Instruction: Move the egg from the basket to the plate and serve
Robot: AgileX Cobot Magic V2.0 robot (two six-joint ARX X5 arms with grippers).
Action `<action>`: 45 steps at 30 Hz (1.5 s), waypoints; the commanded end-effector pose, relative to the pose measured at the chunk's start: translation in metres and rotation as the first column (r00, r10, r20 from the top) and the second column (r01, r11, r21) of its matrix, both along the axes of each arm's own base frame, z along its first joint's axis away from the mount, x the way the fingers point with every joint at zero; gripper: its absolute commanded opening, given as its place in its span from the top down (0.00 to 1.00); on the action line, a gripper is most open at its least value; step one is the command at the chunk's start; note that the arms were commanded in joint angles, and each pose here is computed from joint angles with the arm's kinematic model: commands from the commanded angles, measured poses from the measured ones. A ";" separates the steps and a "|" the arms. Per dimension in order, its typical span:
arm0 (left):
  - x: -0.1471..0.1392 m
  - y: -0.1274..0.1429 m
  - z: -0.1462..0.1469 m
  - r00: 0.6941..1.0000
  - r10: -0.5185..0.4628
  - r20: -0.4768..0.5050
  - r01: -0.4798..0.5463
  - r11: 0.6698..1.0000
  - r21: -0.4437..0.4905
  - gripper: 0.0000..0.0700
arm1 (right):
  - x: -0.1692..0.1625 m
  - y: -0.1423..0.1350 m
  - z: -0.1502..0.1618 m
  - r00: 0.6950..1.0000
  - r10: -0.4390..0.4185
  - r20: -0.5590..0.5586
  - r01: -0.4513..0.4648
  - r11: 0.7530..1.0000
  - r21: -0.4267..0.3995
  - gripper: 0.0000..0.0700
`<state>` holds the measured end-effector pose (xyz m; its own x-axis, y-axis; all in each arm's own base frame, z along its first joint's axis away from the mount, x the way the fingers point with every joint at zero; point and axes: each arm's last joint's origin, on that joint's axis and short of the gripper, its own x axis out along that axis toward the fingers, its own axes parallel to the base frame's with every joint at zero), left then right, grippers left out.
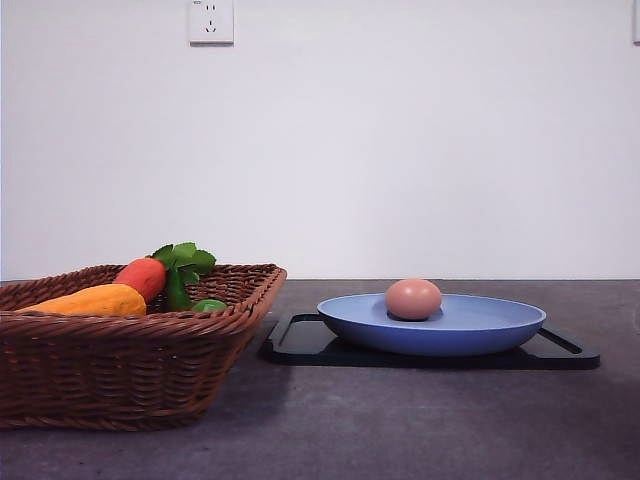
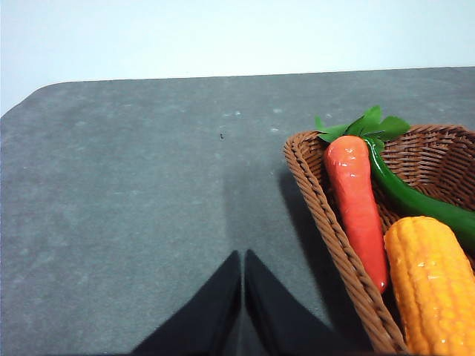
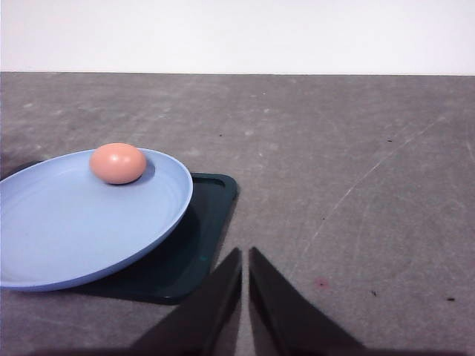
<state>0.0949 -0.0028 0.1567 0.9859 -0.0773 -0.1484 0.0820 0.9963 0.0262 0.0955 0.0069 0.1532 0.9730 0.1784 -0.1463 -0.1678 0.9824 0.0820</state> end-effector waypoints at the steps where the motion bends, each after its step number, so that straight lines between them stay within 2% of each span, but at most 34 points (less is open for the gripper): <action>1: 0.001 0.000 -0.008 1.000 0.005 -0.010 -0.005 1.000 -0.004 1.00 | 0.000 0.000 -0.002 1.000 -0.006 -0.006 0.006 1.000 0.013 1.00; 45: 0.001 0.000 -0.008 1.000 0.005 -0.010 -0.005 1.000 -0.004 1.00 | 0.000 0.000 -0.002 1.000 -0.006 -0.006 0.006 1.000 0.013 1.00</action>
